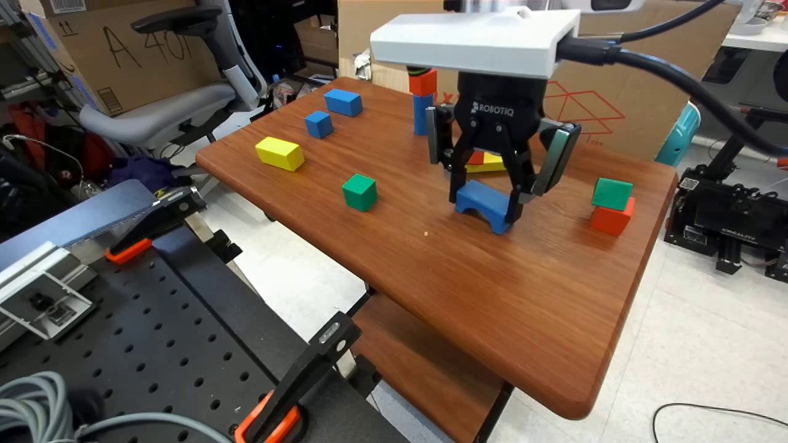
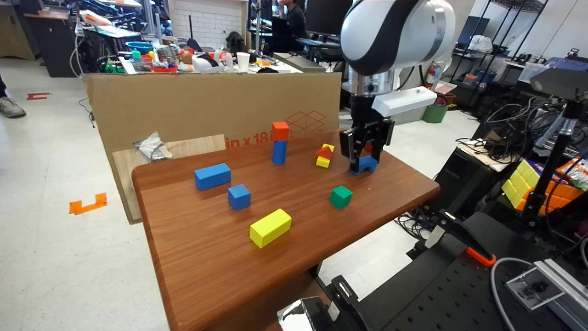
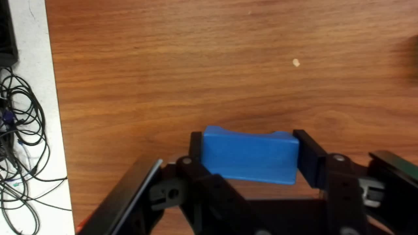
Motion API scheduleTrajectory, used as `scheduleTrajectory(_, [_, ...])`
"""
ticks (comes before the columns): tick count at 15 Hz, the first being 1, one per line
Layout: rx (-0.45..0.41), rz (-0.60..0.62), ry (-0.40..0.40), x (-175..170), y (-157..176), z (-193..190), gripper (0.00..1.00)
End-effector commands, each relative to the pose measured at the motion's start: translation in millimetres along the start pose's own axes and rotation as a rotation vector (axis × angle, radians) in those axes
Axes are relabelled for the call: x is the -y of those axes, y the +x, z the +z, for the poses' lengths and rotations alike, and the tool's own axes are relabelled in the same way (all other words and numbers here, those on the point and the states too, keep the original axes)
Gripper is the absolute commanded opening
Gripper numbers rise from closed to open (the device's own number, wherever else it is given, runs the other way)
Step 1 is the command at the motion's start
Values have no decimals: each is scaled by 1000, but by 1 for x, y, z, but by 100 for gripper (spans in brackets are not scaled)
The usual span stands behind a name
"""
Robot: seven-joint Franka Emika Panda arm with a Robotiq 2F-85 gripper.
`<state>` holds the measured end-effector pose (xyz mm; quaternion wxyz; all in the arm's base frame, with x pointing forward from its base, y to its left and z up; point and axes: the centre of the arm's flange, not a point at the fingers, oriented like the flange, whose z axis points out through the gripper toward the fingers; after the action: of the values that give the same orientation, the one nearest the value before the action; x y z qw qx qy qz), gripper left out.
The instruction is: Pick up one blue block and slightly move it to the left.
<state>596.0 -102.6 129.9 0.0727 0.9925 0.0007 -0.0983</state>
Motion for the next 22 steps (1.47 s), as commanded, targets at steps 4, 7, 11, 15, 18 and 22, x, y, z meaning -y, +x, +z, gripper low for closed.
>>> scheduleTrajectory(4, [-66, -77, 20, 49, -23, -47, 44])
scheduleTrajectory(7, [-77, -110, 7, 70, -29, -59, 44])
scheduleTrajectory(11, [-69, -141, -12, 95, -25, -60, 44])
scheduleTrajectory(15, [-62, -168, -15, 123, -16, -52, 44])
scheduleTrajectory(18, [-58, -205, -31, 147, -14, -47, 44])
scheduleTrajectory(22, [-49, -226, -61, 167, -5, -42, 44])
